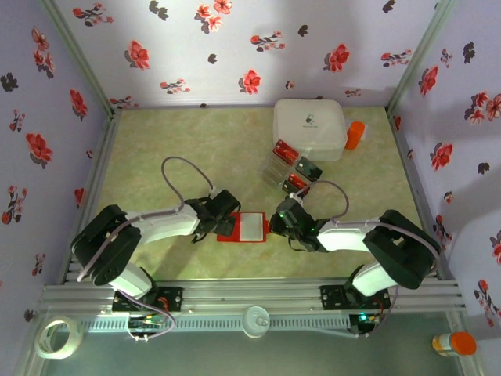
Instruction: Put the credit cards into the card holder
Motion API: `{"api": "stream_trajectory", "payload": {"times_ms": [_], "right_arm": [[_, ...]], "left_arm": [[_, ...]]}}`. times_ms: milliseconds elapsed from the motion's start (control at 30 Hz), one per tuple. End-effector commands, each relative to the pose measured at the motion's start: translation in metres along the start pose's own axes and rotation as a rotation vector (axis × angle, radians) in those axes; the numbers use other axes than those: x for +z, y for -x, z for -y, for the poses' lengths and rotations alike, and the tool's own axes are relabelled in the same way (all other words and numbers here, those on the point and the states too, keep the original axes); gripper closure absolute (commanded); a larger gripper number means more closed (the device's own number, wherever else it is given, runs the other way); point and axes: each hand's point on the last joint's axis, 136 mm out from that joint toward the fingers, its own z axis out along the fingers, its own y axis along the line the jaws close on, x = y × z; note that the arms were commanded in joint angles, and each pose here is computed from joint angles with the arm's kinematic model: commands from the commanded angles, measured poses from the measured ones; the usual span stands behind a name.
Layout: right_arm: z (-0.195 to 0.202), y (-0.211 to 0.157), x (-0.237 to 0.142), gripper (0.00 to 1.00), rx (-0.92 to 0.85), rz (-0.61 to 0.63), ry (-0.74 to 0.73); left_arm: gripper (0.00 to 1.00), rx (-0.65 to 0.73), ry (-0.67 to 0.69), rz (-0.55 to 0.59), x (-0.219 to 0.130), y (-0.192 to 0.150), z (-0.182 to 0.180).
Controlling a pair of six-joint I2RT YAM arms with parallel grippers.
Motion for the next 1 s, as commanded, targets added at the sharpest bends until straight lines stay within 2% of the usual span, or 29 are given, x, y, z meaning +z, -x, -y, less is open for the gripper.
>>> {"api": "stream_trajectory", "payload": {"times_ms": [0,167,333,567,767,967], "right_arm": [[0.009,-0.007,0.0,0.91,0.01,-0.023,-0.017],[0.01,-0.009,0.001,0.91,0.007,-0.029,-0.019],[0.011,-0.01,0.002,0.91,0.01,-0.03,-0.017],[0.014,-0.012,0.004,0.91,0.013,-0.035,-0.023],[0.017,-0.013,0.005,0.92,0.012,-0.037,-0.03],[0.02,-0.014,0.005,0.92,0.0,-0.04,-0.044]], "left_arm": [[0.0,-0.075,-0.099,0.072,-0.033,0.031,0.013],[0.0,-0.136,-0.256,0.141,-0.074,0.065,0.034],[0.0,-0.22,-0.478,0.174,-0.106,0.087,0.066],[0.0,-0.351,-0.699,0.147,-0.107,0.086,0.104],[0.0,-0.393,-0.698,0.093,-0.08,0.057,0.105],[0.0,-0.392,-0.623,0.066,-0.054,0.031,0.086]]}}
